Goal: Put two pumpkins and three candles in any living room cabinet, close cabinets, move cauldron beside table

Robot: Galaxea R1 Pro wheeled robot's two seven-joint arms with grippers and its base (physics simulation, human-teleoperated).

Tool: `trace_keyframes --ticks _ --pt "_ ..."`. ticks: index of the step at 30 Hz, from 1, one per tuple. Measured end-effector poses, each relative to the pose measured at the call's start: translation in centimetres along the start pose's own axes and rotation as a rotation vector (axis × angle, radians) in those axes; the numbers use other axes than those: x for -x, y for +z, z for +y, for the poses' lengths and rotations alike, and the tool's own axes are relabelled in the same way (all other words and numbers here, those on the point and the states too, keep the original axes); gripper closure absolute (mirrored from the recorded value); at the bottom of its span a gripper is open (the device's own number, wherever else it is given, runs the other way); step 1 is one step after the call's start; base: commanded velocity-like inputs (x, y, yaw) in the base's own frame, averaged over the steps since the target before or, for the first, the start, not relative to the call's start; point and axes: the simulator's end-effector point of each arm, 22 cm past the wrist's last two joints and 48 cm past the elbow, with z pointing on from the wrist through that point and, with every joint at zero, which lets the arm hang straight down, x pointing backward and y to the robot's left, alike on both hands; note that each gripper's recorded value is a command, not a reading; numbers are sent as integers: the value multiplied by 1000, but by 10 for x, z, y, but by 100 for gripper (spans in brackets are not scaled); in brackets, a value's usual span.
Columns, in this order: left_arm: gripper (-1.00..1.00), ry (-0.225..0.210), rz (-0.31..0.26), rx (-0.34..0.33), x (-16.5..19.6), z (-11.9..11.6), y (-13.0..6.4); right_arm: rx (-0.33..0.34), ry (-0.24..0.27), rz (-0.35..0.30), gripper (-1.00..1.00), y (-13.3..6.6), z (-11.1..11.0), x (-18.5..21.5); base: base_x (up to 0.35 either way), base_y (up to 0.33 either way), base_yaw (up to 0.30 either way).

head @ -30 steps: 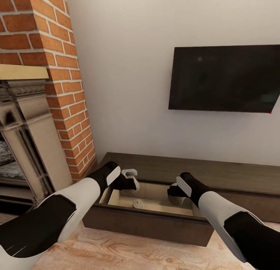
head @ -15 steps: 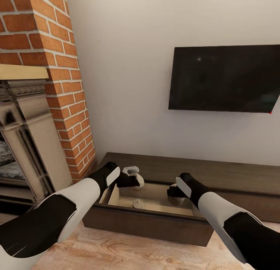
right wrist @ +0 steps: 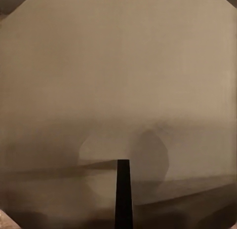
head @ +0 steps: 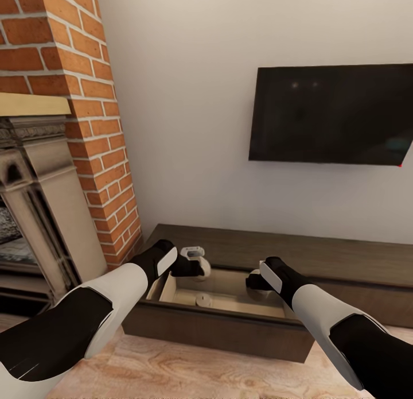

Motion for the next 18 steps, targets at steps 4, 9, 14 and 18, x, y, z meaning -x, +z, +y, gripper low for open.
trace_keyframes --ticks 4,9,14,18 --pt "100 22 8 20 -2 6 3 1 0 5 100 3 0 -2 0 0 0" --pt "100 24 14 22 -4 7 7 1 0 14 100 7 0 -5 0 0 0" --pt "100 23 17 20 -5 8 11 0 0 22 100 11 0 -8 29 -14 0" --pt "100 22 23 20 -7 9 13 -1 0 28 100 14 0 -11 189 -117 0"
